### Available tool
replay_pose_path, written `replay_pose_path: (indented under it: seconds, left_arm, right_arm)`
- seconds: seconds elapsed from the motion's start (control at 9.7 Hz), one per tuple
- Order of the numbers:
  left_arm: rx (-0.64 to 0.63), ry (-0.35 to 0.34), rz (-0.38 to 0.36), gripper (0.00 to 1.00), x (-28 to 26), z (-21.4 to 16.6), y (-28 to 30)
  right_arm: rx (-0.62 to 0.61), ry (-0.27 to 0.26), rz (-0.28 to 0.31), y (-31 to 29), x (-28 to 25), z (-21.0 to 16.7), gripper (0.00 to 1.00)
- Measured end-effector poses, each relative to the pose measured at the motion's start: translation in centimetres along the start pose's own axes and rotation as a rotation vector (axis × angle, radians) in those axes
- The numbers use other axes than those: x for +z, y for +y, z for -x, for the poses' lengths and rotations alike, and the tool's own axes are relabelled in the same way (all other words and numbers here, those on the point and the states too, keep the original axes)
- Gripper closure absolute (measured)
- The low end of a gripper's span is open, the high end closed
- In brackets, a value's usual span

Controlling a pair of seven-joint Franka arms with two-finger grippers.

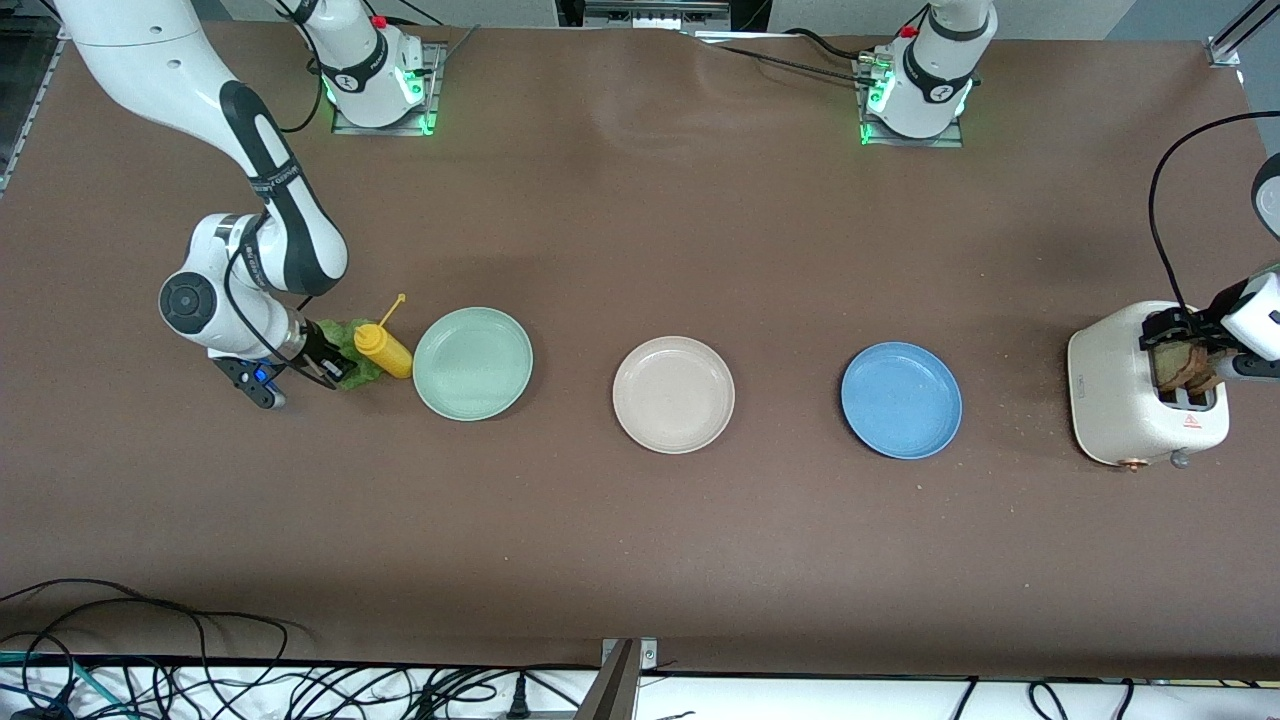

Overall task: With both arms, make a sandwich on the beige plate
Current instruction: 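Lift the lettuce with the right gripper while the left gripper pulls bread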

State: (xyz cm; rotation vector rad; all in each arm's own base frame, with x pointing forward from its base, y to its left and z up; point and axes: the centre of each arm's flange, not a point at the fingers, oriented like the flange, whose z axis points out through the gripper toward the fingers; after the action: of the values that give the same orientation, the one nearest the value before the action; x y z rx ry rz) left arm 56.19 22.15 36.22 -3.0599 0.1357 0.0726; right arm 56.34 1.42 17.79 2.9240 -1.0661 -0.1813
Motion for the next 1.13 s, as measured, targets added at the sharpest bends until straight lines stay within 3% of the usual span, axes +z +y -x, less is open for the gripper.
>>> replay_pose_path:
  seconds: [0.1, 0.21, 0.41, 0.62, 0.93, 1.13]
  left_arm:
    - [0.028, -0.009, -0.021, 0.45, -0.1, 0.0, 0.1]
    - [0.04, -0.01, -0.027, 0.59, -0.3, 0.0, 0.2]
    - [0.047, -0.004, -0.031, 0.83, -0.7, -0.1, 0.2]
    - [0.045, -0.017, -0.031, 0.86, -3.2, -0.7, -0.1]
    - [0.062, -0.013, -0.011, 0.9, -12.7, -2.6, 1.5]
    - [0.048, 0.04, 0.09, 0.9, -16.2, -3.3, 3.1]
  right_arm:
    - [-0.001, 0.0, 0.0, 0.0, 0.0, 0.0, 0.82]
    - [-0.002, 0.0, 0.0, 0.0, -0.1, 0.0, 0.9]
    - [-0.011, -0.002, 0.001, -0.1, -0.2, 0.0, 0.93]
    - [-0.051, -0.02, 0.012, -0.6, -1.1, -0.4, 0.93]
    - [-0.106, -0.063, 0.035, -1.2, -6.1, -2.4, 0.93]
    - [-0.151, -0.102, 0.052, -1.5, -11.8, -3.9, 0.93]
